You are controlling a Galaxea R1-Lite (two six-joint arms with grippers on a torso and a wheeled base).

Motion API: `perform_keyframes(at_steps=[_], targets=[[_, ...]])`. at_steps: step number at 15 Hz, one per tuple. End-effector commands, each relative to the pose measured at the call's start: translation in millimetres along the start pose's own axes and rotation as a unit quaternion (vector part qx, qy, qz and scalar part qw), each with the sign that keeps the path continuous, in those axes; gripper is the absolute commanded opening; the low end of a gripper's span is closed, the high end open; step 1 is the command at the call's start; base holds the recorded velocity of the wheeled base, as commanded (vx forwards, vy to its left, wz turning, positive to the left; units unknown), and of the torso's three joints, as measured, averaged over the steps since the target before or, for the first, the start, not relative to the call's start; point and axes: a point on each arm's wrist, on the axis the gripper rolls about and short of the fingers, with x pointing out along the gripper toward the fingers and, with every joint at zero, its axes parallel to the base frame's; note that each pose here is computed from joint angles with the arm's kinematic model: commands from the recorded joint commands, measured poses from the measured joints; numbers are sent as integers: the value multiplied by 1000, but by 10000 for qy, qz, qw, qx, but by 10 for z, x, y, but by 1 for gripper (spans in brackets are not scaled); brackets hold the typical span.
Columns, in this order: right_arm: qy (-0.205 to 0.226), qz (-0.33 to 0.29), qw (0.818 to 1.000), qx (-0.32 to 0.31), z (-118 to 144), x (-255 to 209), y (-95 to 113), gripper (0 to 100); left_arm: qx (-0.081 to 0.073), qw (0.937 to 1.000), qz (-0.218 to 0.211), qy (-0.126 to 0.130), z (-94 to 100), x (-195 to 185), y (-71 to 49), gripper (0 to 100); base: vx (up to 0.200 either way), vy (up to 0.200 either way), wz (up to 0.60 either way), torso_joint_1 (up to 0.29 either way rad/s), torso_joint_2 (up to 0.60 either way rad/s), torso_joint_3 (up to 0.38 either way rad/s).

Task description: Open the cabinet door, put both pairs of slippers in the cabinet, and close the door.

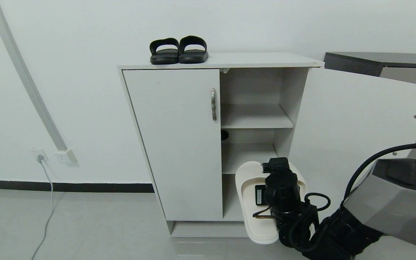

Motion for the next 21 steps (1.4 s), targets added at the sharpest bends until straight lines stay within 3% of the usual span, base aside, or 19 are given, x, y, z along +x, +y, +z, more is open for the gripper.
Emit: perform_keyframes(at_steps=[1, 14, 21], targets=[[66, 36, 10000, -65, -165, 83, 39, 0, -2, 10000, 6, -3, 0, 0, 0, 0, 0, 0, 0, 0, 0, 0], [23, -16, 10000, -32, -307, 199, 59, 0, -2, 10000, 6, -3, 0, 0, 0, 0, 0, 0, 0, 0, 0, -5], [12, -6, 10000, -23, -306, 204, 73, 0, -10, 10000, 5, 5, -2, 0, 0, 0, 0, 0, 0, 1, 1, -178]])
